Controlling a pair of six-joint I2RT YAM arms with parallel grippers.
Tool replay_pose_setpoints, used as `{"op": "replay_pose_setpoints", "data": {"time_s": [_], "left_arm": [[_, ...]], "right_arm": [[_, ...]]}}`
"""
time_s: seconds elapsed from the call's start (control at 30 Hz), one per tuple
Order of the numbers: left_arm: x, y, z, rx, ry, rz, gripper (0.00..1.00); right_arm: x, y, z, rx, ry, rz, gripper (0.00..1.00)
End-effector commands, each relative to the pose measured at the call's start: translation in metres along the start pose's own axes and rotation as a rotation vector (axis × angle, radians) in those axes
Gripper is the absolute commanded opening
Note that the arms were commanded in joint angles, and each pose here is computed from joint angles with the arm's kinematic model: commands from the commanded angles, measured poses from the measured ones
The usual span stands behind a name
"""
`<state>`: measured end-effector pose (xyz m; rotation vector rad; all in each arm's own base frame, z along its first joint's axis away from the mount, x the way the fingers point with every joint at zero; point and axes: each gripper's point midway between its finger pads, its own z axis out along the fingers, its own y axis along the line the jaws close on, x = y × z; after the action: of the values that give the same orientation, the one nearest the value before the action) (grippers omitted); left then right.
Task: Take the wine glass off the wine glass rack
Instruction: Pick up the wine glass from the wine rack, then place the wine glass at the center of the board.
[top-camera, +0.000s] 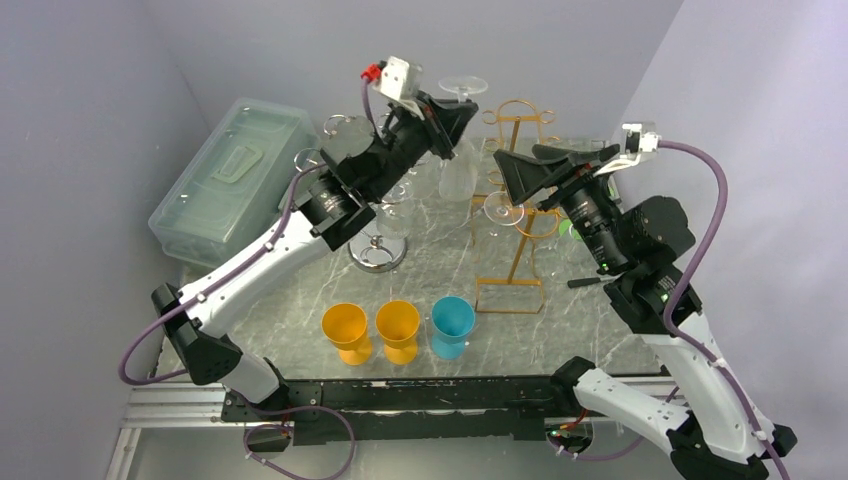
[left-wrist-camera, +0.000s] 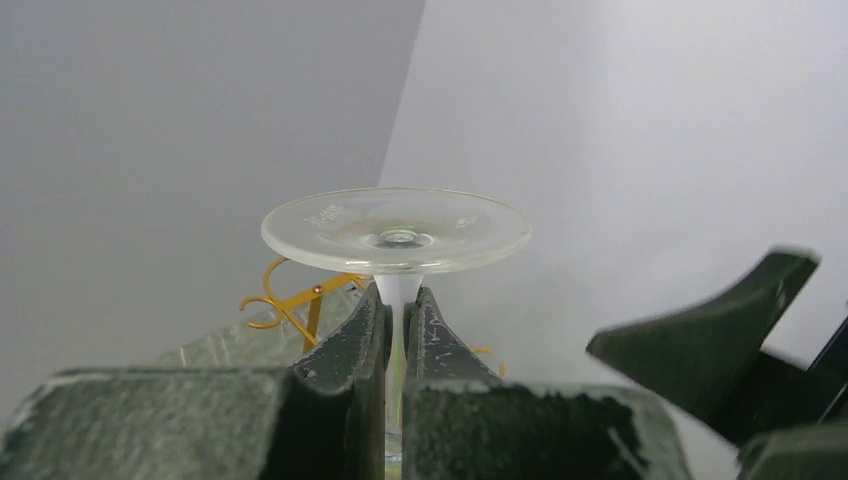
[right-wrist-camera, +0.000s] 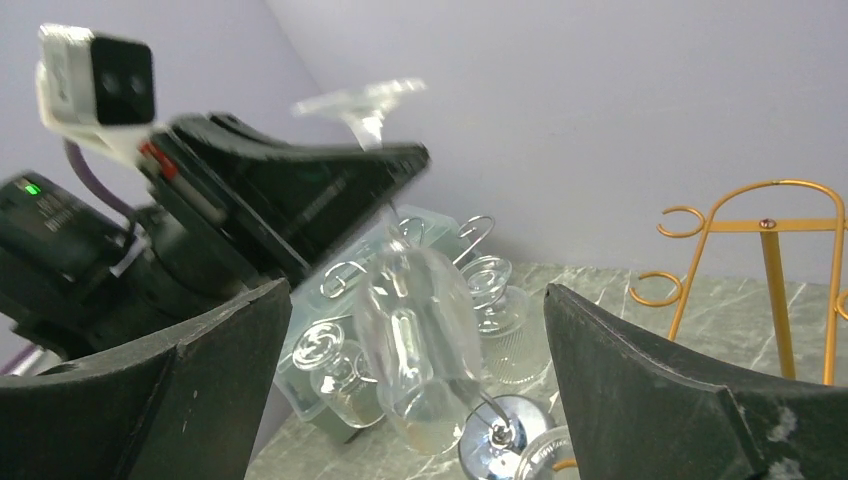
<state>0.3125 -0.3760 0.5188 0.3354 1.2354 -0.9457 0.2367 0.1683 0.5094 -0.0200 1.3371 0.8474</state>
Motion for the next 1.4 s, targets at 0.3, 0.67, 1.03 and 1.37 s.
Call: {"op": "replay_pose_setpoints", "data": {"time_s": [0.3,0.67,1.03,1.37], "left_arm": [[-0.108,0.037,-0.031,-0.331,-0.245,-0.553,0.00],[-0.122,0.043,-0.035,-0.342,-0.337,-0.754,0.00],[-0.126,0.031,-0.030,-0.269,-0.342,-0.831,0.00],[-0.122,0.034,-0.036,-0.262,-0.372,-0.896,0.00]], "right_arm": [[0.002,0.010,-0.015,-0.156,-0.168,-0.058,0.88],[0.014,0.019,0.004,-0.226,-0.173,-0.054,0.66],[0.011,0.031,0.023,-0.280,-0.194,-0.011,0.59],[0.003,0.039,0.036,-0.310,-0.239,0.073,0.44]]}}
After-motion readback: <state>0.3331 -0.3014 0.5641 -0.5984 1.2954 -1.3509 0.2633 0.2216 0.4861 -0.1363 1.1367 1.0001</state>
